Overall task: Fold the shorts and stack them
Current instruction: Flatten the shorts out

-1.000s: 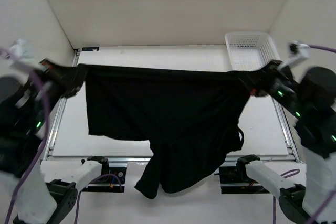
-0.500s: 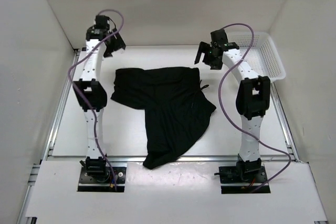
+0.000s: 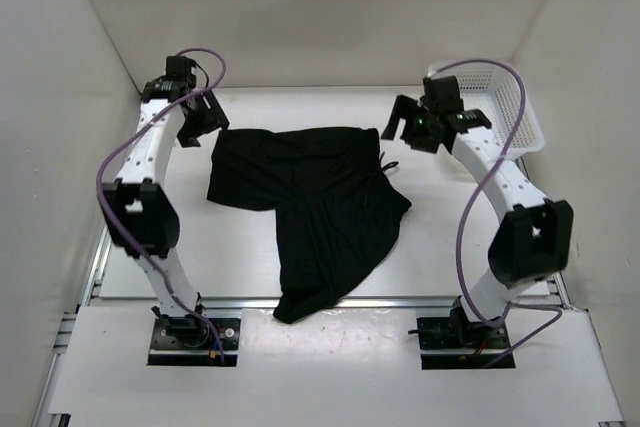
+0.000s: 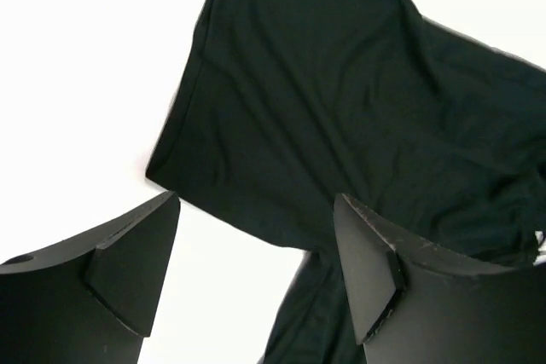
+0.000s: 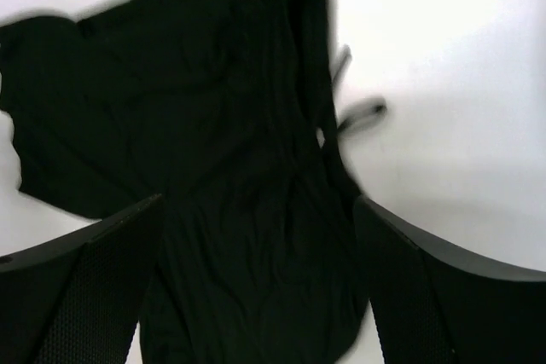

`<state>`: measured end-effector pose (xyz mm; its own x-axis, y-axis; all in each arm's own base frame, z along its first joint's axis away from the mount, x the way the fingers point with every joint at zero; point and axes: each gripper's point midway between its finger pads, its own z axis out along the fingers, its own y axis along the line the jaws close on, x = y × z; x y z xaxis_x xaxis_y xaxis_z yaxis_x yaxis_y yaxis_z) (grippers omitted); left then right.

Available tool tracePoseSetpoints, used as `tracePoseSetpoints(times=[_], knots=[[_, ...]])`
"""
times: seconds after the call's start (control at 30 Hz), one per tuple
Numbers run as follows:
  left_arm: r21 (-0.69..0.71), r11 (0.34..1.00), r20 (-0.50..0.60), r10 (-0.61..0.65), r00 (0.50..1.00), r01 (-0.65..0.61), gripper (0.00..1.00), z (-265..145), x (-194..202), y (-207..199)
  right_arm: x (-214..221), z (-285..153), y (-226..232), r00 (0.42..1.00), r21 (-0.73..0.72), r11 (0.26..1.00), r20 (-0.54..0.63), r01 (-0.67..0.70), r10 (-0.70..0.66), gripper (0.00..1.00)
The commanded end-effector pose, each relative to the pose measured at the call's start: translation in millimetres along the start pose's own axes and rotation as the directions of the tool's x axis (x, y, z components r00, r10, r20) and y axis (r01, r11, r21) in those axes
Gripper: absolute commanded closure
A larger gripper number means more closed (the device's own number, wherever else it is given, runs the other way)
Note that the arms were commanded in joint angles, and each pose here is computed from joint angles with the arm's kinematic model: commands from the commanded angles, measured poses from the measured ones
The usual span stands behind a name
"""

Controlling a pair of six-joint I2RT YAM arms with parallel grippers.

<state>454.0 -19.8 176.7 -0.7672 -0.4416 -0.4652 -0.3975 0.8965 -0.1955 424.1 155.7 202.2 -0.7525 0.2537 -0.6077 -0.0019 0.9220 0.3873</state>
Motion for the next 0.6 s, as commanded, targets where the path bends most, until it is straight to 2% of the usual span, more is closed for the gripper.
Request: tracePoseSetpoints(times=[0.0,0.13,0.2,0.23,0.3,0.4,0.57], knots=[[-0.007,1.0,-0.036,0.012,0.999,-0.012,0.17,-15.4,47.7,8.6,43.4,-8.6,-21.1,0.998,0.033,0.999,-0.062,-0.029,0.031,0.12],[0.032,0.999,-0.164,-0.019,0.986,0.025,0.17,1.8,108.5,16.0,108.8,-4.2,-57.4,0.981,0.109,0.992,-0.174,-0.069,0.088,0.29],[0.004,0.999,-0.229,-0.036,0.973,0.038,0.17,12.9,134.4,26.6,120.6,-1.6,-63.5,0.972,0.122,0.987,-0.197,-0.104,0.127,0.3],[0.028,0.998,-0.239,-0.048,0.97,0.056,0.18,19.5,137.8,21.8,120.5,-1.5,-73.0,0.97,0.141,0.982,-0.194,-0.122,0.148,0.29],[0.006,0.997,-0.265,-0.067,0.962,0.071,0.18,34.5,145.1,24.0,134.4,8.5,-81.7,0.952,0.158,0.975,-0.241,-0.154,0.189,0.17],[-0.039,0.997,-0.271,-0.079,0.959,0.072,0.18,58.5,138.1,24.1,144.7,21.2,-94.3,0.933,0.185,0.965,-0.275,-0.187,0.234,0.17],[-0.046,0.996,-0.311,-0.092,0.946,0.081,0.21,91.0,131.7,13.7,159.3,37.5,-99.5,0.91,0.201,0.959,-0.323,-0.201,0.258,0.25]])
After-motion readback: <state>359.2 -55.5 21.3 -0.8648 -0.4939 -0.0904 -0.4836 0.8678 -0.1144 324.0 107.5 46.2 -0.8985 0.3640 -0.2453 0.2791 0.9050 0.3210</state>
